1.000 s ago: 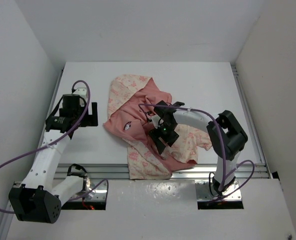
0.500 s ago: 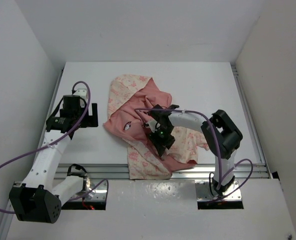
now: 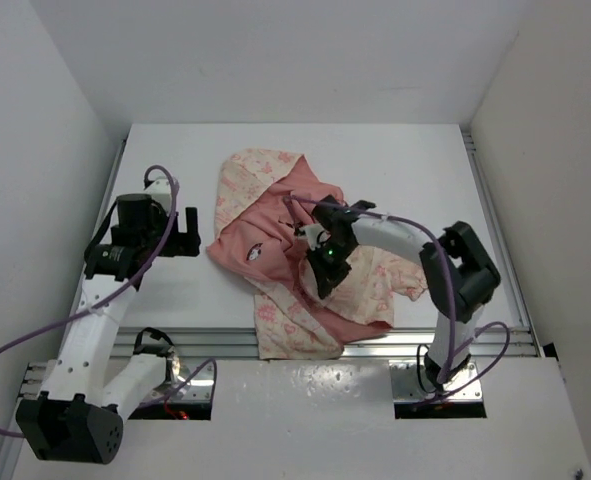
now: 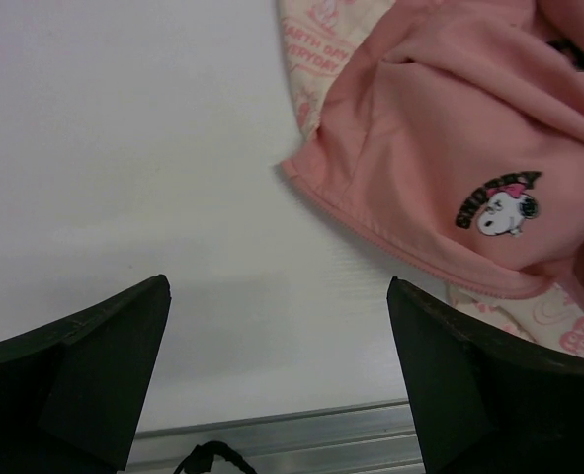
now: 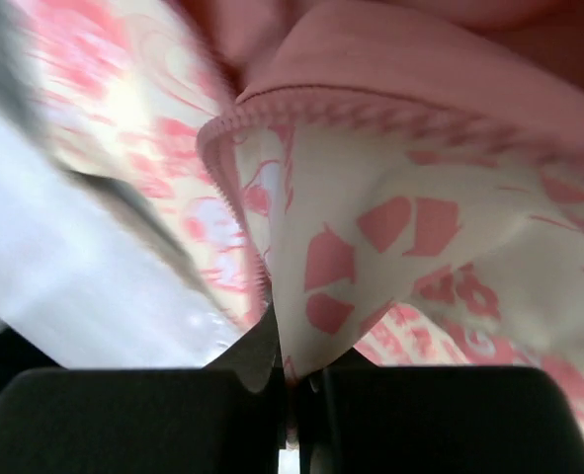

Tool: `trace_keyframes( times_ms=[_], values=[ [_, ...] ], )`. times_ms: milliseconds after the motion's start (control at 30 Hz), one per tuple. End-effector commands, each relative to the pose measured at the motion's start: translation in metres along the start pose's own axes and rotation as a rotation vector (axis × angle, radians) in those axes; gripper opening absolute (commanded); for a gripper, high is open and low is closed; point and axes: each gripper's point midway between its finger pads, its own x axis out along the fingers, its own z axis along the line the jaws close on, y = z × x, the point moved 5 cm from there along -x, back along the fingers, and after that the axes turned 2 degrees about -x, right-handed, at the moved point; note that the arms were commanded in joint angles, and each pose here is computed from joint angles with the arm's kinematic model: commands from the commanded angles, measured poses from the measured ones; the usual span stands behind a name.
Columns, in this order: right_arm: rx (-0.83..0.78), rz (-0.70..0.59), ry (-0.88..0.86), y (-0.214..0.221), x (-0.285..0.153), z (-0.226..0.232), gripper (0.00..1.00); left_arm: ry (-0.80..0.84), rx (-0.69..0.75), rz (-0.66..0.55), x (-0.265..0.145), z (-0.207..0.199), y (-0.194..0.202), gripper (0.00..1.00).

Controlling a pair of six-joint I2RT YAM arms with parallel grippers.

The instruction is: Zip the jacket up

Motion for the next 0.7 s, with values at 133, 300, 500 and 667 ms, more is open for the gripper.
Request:
trace_keyframes(
  times_ms=[133, 300, 500, 667],
  values=[
    [-0.062, -0.602, -0.269, -0.055, -0.119, 0.039, 0.0, 0.373, 0.041, -0.2, -0.027, -0.047, -0.025, 0.94],
    [-0.099, -0.875, -0.416, -0.066, -0.142, 0.048, 0.0, 0.62, -0.033, -0.18, -0.025, -0.079, -0.021, 0.88],
    [-0.054, -0.955, -0.614, -0.056, -0.156, 0.055, 0.0, 0.842, -0.121, -0.144, -0.017, -0.111, -0.027, 0.75],
    [-0.126, -0.982, -0.619, -0.045, -0.162, 0.062, 0.0, 0.971, -0.084, -0.105, -0.019, -0.14, -0.027, 0.64]
  ],
)
